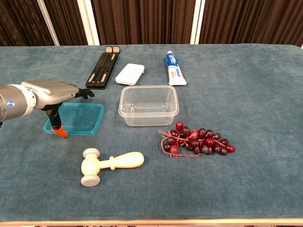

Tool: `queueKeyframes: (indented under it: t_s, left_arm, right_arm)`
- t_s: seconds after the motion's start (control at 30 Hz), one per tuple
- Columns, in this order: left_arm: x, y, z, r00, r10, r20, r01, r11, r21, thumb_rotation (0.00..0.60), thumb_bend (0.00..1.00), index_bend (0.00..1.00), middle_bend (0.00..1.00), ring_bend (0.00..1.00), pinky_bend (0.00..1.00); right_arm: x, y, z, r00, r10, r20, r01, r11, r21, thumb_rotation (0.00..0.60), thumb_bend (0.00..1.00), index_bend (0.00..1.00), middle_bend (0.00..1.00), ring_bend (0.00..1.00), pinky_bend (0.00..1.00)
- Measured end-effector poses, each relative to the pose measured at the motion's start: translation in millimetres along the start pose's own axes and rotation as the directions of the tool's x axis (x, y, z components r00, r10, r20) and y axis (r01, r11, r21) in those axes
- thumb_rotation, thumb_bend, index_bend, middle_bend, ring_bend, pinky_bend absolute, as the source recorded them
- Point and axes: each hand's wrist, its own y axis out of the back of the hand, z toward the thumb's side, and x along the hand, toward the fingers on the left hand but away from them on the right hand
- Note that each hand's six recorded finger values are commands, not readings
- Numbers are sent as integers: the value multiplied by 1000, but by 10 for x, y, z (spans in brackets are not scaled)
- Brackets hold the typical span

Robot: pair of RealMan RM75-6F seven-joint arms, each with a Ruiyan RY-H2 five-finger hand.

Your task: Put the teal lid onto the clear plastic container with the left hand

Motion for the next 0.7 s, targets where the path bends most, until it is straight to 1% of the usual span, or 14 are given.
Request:
queueKeyframes:
  t_s: [0.7]
  left_arm:
    - [34, -67, 14, 1000, -9, -3, 9, 1000, 21, 600, 34, 8, 115, 1, 15]
  right_arm:
    - [-1, 0, -8, 1000, 2, 8, -2, 1000, -6, 600, 354, 0, 0, 0, 0]
